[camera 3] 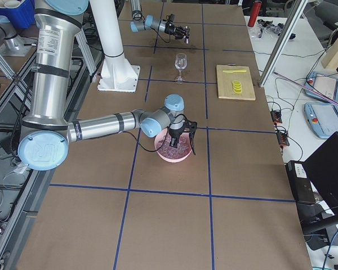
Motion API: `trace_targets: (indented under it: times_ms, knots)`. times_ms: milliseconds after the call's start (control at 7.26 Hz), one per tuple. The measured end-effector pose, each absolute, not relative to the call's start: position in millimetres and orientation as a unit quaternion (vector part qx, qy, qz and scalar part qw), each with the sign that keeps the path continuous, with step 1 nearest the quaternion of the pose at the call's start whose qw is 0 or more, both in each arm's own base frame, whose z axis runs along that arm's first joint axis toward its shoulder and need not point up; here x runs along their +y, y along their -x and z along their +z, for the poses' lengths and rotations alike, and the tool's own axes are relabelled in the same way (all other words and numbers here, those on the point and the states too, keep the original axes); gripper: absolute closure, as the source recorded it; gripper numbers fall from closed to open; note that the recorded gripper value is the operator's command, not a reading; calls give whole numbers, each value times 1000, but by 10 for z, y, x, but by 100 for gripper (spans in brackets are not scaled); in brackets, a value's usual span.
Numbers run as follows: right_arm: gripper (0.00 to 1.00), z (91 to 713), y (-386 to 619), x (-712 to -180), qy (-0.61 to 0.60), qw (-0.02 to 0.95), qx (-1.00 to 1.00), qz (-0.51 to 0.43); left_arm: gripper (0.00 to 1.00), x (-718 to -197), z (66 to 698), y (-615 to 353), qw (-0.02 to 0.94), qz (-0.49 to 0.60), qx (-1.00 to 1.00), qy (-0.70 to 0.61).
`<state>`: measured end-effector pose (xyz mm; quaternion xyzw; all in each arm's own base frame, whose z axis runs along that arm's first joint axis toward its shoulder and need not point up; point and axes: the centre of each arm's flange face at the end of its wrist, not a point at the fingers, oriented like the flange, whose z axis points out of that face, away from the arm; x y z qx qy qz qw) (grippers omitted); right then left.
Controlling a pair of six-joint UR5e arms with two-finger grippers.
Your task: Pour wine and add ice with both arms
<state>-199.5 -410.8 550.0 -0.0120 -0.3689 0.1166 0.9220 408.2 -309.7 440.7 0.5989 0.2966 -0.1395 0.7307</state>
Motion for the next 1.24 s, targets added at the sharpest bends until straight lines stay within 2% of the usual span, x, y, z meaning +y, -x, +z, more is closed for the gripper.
trace_targets:
  times_ms: [551, 1239]
  knots:
    - [100, 5107, 1881, -4063, -17, 913, -392, 111, 100, -3099, 4463, -4106, 732, -141, 300, -595]
    - [100, 4595, 1698, -3986, -54, 898, -422, 111, 100, -3106, 5016, -4178, 736, -195, 323, -562]
